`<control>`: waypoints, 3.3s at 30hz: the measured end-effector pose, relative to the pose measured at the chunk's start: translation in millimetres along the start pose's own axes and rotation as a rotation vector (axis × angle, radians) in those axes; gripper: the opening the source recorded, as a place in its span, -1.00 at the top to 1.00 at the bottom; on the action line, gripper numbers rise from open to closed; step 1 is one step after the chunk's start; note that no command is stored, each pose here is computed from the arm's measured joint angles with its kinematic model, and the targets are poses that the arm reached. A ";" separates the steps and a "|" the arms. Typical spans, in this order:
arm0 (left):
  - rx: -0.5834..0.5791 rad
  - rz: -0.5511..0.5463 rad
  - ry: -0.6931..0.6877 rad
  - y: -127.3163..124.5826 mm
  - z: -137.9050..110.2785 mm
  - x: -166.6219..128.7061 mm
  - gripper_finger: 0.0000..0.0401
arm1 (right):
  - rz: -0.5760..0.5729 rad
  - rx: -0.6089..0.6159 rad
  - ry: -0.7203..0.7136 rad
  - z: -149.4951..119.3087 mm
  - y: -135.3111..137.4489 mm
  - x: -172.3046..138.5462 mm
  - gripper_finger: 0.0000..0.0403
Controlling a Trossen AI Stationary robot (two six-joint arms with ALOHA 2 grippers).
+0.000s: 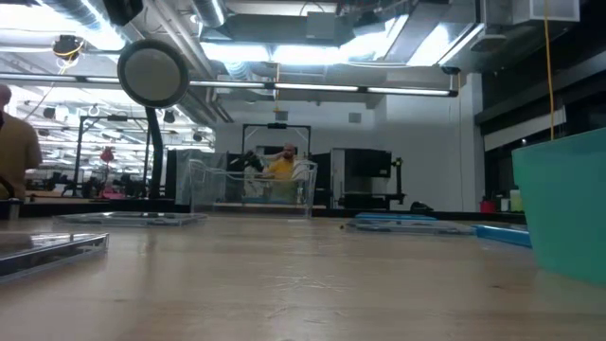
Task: Pick & place jewel cases by type
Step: Put the bottom left blue cd case into the green bin
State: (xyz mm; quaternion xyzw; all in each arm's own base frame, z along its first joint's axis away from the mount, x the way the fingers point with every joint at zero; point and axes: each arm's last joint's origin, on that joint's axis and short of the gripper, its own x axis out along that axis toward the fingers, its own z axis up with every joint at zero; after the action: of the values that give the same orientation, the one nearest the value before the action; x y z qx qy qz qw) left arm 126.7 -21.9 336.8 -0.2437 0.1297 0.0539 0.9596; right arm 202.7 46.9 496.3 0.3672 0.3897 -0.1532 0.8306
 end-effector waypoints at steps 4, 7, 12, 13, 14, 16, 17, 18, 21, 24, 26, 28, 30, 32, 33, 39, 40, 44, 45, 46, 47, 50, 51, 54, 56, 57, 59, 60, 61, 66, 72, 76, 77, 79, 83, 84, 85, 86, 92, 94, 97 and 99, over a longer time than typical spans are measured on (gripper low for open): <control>0.006 -0.024 0.015 -0.7 -0.4 0.0 0.43 | 0.003 0.109 -0.026 -30.4 14.8 -3.3 0.74; 0.006 -0.024 0.015 -0.7 -0.5 0.1 0.43 | -0.048 0.170 0.030 -64.2 24.6 13.1 0.74; 0.006 -0.023 0.015 -0.7 -0.4 0.0 0.43 | -0.122 0.294 0.101 -132.6 33.2 47.3 0.74; 0.006 -0.023 0.015 -0.7 -0.4 0.1 0.43 | -0.102 0.331 0.071 -144.6 35.0 52.0 0.74; 0.006 -0.023 0.015 -0.6 -0.4 0.1 0.43 | -0.069 0.367 0.038 -156.3 36.7 55.1 0.74; 0.018 -0.018 0.012 0.0 0.0 0.2 0.43 | -0.007 0.441 -0.033 -176.1 37.1 60.5 0.74; 0.022 -0.013 0.009 0.5 0.3 0.3 0.43 | 0.016 0.459 -0.051 -184.8 36.8 64.1 0.74; 0.025 -0.006 0.006 1.2 0.7 0.5 0.43 | 0.035 0.461 -0.043 -193.1 37.2 69.2 0.74; 0.022 0.011 -0.004 3.4 2.1 0.9 0.43 | 0.051 0.470 -0.004 -212.3 34.6 90.8 0.74; 0.017 0.026 -0.011 5.2 3.1 1.3 0.43 | 0.060 0.466 0.004 -227.7 27.5 110.6 0.74; 0.014 0.032 -0.015 6.1 3.7 1.4 0.43 | 0.049 0.445 0.013 -237.8 20.9 119.0 0.74; 0.007 0.029 -0.012 6.8 4.0 1.7 0.43 | 0.028 0.421 0.035 -245.8 14.5 123.7 0.74; -0.011 0.026 -0.010 7.4 4.4 1.8 0.43 | 0.022 0.400 0.045 -251.2 8.1 123.4 0.72; -0.020 0.022 -0.007 7.9 4.6 2.0 0.43 | 0.022 0.393 0.059 -253.2 4.3 121.1 0.72; -0.026 0.019 -0.005 8.1 4.8 2.1 0.43 | 0.021 0.389 0.070 -254.2 2.4 119.9 0.72; -0.044 0.027 -0.009 10.1 5.9 2.4 0.43 | -0.008 0.386 0.153 -254.4 -4.7 115.6 0.73; -0.044 0.029 -0.010 10.5 6.1 2.5 0.43 | -0.009 0.386 0.155 -253.7 -5.3 114.7 0.73; -0.045 0.042 -0.017 12.2 7.1 2.7 0.43 | -0.011 0.391 0.151 -248.7 -7.5 111.4 0.73; -0.043 0.046 -0.019 12.8 7.4 2.8 0.43 | -0.011 0.393 0.150 -247.3 -7.9 110.7 0.73; -0.043 0.049 -0.021 13.2 7.7 2.8 0.43 | -0.015 0.391 0.149 -246.3 -9.0 109.8 0.73; -0.040 0.052 -0.023 13.6 7.9 2.8 0.43 | -0.018 0.388 0.147 -245.0 -10.3 108.2 0.73; -0.038 0.063 -0.028 15.0 8.7 3.0 0.43 | -0.017 0.386 0.155 -241.0 -13.5 102.2 0.73; -0.039 0.066 -0.030 15.5 8.9 3.0 0.43 | -0.019 0.386 0.163 -239.5 -15.0 99.9 0.73; -0.041 0.074 -0.034 16.6 9.5 3.2 0.43 | -0.017 0.380 0.170 -233.8 -19.7 92.3 0.73; -0.042 0.076 -0.035 17.1 9.7 3.2 0.43 | -0.019 0.367 0.168 -230.3 -23.1 88.2 0.73; -0.042 0.076 -0.035 17.1 9.7 3.2 0.43 | -0.021 0.366 0.167 -228.9 -24.6 86.5 0.73; -0.042 0.075 -0.034 17.1 9.7 3.2 0.43 | -0.037 0.361 0.161 -227.1 -27.7 84.8 0.73; -0.042 0.075 -0.034 17.0 9.7 3.2 0.43 | -0.046 0.363 0.157 -226.9 -28.7 84.8 0.73; -0.042 0.075 -0.034 17.0 9.7 3.2 0.43 | -0.049 0.367 0.157 -226.9 -28.9 84.7 0.73; -0.042 0.075 -0.034 17.0 9.7 3.2 0.43 | -0.052 0.380 0.186 -226.9 -27.7 85.5 0.73; -0.023 0.076 -0.033 17.0 9.7 3.2 0.43 | -0.040 0.391 0.210 -227.4 -25.7 85.6 0.73; -0.016 0.076 -0.033 17.0 9.7 3.2 0.43 | -0.007 0.409 0.223 -228.0 -21.9 85.5 0.73; -0.016 0.076 -0.033 17.0 9.7 3.2 0.43 | 0.005 0.415 0.213 -227.7 -21.0 85.5 0.73; -0.016 0.076 -0.033 17.0 9.7 3.2 0.43 | 0.021 0.431 0.201 -226.3 -19.4 86.2 0.73; -0.016 0.075 -0.032 16.9 9.6 3.2 0.43 | -0.026 0.455 0.224 -225.3 -16.0 97.8 0.73; -0.016 0.073 -0.031 16.8 9.6 3.2 0.43 | -0.044 0.455 0.229 -226.4 -15.0 101.9 0.73; -0.016 0.068 -0.029 16.7 9.5 3.2 0.43 | -0.062 0.454 0.230 -227.3 -14.1 106.3 0.73; -0.016 0.063 -0.026 16.6 9.4 3.2 0.43 | -0.080 0.455 0.228 -228.0 -13.4 110.8 0.73; -0.007 0.058 -0.022 16.4 9.3 3.2 0.43 | -0.184 0.455 0.143 -226.5 -12.4 137.7 0.73; -0.003 0.055 -0.021 16.3 9.2 3.2 0.43 | -0.201 0.460 0.125 -226.0 -11.4 145.1 0.73; -0.005 0.054 -0.020 16.3 9.2 3.2 0.43 | -0.206 0.464 0.121 -228.7 -8.4 153.4 0.73; -0.005 0.040 -0.012 15.9 9.0 3.3 0.43 | -0.198 0.468 0.124 -230.9 -6.0 157.3 0.73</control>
State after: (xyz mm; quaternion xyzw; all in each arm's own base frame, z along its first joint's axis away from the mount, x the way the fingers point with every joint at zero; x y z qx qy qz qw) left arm 129.2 -3.5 336.4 -0.2432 0.1287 0.0746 0.9585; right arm 178.1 216.3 275.4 0.5181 0.4277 -0.2970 0.6786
